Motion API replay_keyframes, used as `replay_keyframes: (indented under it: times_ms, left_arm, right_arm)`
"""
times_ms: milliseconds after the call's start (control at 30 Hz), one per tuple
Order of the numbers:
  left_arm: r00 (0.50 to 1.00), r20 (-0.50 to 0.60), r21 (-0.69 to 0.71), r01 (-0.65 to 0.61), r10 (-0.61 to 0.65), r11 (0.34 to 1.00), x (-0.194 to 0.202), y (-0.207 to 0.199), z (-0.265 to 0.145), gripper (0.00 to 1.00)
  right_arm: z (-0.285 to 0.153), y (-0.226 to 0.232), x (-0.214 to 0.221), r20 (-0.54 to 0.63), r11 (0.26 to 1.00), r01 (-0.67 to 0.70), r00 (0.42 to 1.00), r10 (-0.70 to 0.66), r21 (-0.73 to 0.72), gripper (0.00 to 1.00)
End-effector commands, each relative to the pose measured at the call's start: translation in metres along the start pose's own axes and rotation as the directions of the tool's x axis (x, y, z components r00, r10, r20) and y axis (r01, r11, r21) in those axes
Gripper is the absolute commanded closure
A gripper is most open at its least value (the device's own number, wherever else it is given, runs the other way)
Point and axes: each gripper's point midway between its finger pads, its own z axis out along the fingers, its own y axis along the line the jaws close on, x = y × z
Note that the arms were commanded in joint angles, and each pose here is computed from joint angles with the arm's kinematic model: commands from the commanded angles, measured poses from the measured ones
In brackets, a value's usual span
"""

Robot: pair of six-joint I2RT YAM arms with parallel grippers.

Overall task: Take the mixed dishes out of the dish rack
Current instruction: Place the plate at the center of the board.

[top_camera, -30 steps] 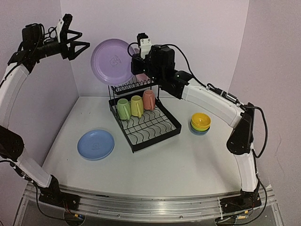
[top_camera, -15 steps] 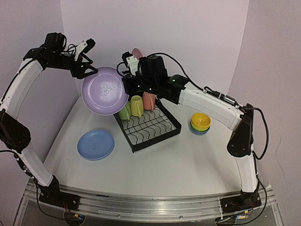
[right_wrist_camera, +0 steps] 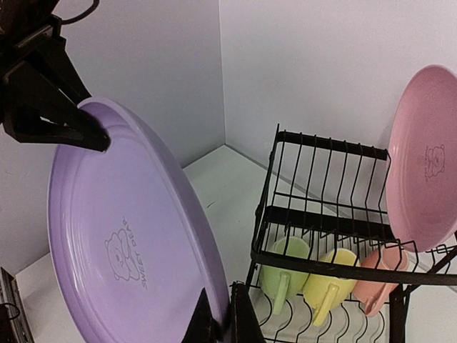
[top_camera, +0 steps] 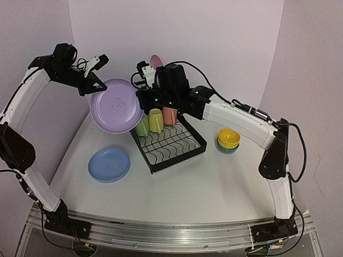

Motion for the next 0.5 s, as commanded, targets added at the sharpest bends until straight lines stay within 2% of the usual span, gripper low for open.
replay_keyframes:
  times_ms: [0, 200, 233, 367, 467]
  left_arm:
    - [0.999, 0.017, 0.080, 0.048, -0.050, 0.996, -0.001, -0.021, 0.000, 1.00]
    - [0.968, -0.004, 0.032, 0.252, -0.252, 0.967, 0.030, 0.009, -0.004, 1.00]
    - [0.961, -0.010, 0.026, 0.277, -0.277, 0.960, 0.038, 0.011, -0.006, 1.00]
    - [0.937, -0.069, 0.000, 0.344, -0.343, 0.939, 0.081, 0.010, -0.008, 1.00]
    - [0.907, -0.125, -0.024, 0.403, -0.403, 0.915, 0.121, 0.010, -0.007, 1.00]
  right_arm:
    - [-0.028, -0.007, -0.054, 0.131, 0.999, -0.035, 0.991, 0.035, -0.007, 1.00]
    - [-0.025, -0.005, -0.038, 0.092, 0.999, -0.031, 0.995, 0.033, -0.020, 1.00]
    - [-0.025, -0.002, -0.035, 0.085, 0.999, -0.030, 0.996, 0.032, -0.034, 0.97]
    - [-0.031, 0.006, -0.029, 0.062, 0.996, -0.030, 0.997, 0.036, -0.086, 0.53]
    - [-0.038, 0.004, -0.032, 0.064, 0.996, -0.044, 0.997, 0.049, -0.081, 0.40]
